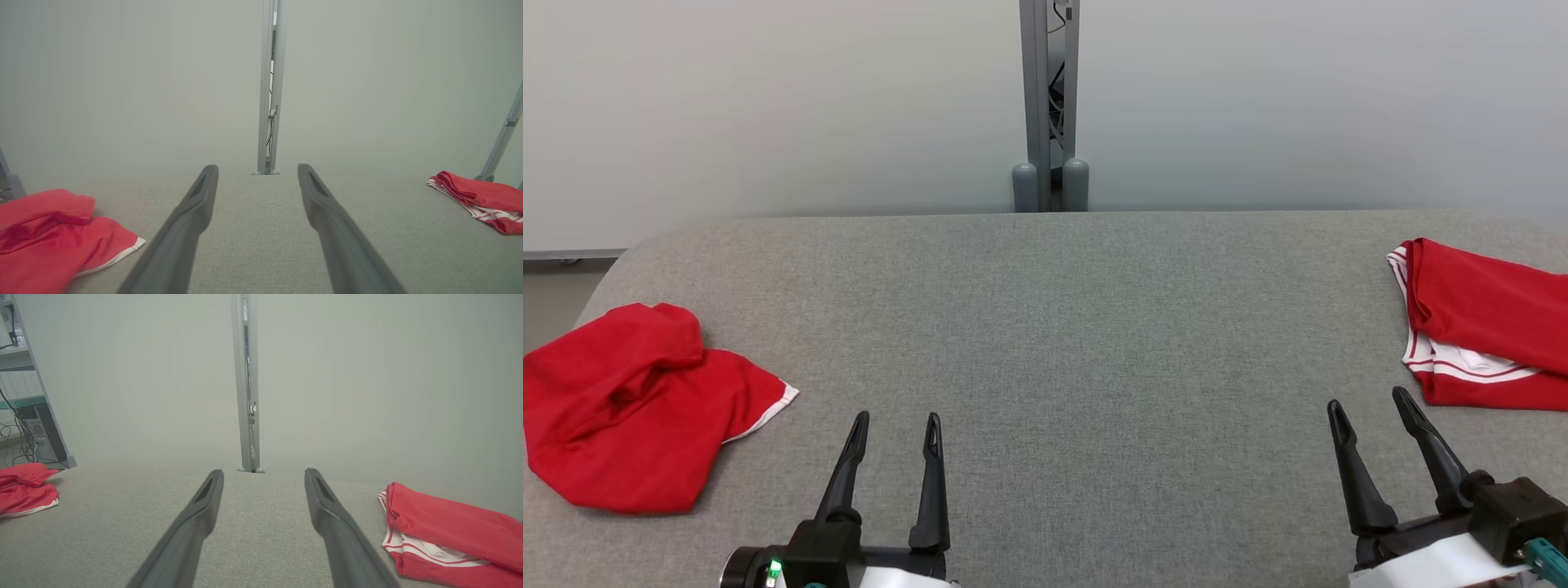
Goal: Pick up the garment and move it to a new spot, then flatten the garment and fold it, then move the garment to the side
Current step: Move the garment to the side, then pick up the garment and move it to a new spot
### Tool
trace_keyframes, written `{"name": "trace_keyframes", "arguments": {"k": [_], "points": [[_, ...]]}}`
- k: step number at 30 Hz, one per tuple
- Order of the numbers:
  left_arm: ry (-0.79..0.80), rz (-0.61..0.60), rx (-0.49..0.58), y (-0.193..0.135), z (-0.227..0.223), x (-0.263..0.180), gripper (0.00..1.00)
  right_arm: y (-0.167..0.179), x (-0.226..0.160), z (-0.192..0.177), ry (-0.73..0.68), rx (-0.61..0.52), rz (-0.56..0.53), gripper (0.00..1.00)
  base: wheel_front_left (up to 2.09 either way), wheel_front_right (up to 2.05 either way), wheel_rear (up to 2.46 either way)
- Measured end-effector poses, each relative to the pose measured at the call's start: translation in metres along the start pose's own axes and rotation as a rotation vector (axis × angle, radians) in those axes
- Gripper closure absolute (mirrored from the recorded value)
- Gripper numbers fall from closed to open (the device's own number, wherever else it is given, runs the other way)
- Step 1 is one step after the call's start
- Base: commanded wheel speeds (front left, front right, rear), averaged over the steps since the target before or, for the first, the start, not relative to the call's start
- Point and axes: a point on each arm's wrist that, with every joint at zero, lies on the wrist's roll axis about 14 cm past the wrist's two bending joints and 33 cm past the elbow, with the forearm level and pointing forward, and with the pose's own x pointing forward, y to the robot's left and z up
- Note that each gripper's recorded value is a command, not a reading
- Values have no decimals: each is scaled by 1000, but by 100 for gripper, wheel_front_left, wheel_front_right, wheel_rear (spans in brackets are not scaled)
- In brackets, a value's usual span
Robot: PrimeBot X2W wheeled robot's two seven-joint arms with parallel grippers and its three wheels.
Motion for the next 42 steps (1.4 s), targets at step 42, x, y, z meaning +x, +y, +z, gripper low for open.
{"name": "trace_keyframes", "arguments": {"k": [42], "points": [[10,205,31,61,1,-37,0,97,30,-21,51,63,298,0,0,0,0]]}}
